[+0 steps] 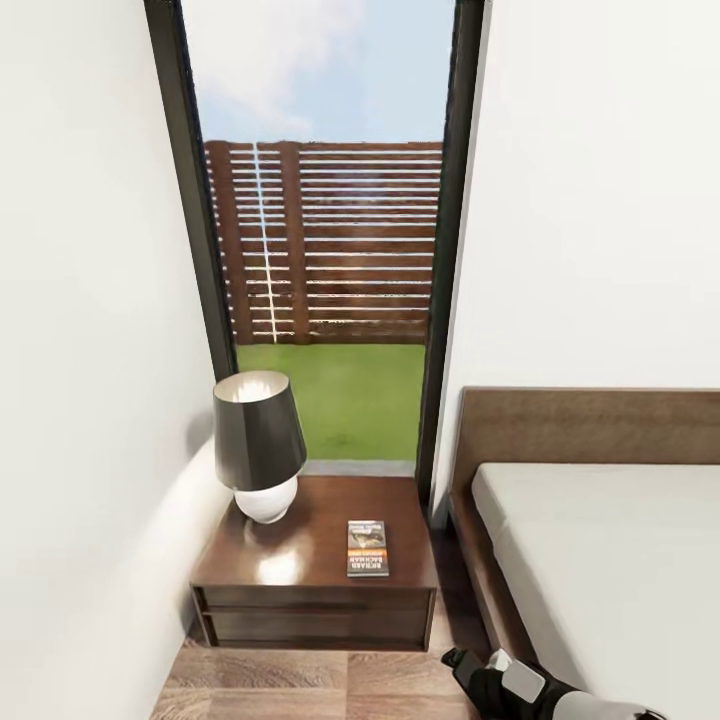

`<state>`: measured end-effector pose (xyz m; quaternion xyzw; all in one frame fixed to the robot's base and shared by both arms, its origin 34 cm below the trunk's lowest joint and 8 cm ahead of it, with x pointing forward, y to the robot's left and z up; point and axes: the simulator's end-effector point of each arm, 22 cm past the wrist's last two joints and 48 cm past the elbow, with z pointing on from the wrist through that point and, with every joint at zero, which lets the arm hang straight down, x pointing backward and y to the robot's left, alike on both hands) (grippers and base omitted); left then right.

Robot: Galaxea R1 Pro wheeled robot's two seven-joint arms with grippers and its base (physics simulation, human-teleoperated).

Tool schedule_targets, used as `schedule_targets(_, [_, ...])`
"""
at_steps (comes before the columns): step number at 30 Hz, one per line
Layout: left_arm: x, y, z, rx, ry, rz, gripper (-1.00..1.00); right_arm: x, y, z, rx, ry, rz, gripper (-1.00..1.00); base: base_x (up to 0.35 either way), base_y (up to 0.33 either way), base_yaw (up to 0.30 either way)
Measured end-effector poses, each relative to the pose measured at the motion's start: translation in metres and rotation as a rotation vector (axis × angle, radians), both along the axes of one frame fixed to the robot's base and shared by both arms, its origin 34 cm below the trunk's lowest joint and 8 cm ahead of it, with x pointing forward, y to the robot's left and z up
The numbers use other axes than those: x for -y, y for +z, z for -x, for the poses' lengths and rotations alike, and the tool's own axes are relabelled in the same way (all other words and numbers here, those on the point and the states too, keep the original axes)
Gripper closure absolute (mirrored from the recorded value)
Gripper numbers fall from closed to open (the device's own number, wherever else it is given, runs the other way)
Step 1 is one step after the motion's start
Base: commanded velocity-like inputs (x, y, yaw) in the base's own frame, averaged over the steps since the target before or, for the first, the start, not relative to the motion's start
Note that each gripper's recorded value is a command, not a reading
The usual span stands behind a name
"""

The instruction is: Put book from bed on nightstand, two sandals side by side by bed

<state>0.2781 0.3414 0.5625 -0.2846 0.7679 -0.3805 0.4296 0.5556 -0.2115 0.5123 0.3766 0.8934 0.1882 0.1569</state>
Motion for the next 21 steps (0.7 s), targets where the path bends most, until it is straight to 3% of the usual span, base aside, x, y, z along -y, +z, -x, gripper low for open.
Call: schedule_targets(21, [0.0,0.037,-0.003,-0.002,0.001,-0.001,-1.0,0.007,0.035,-0.001,-0.004,-0.013,0.023,-1.0,0.0,0.0,0.0])
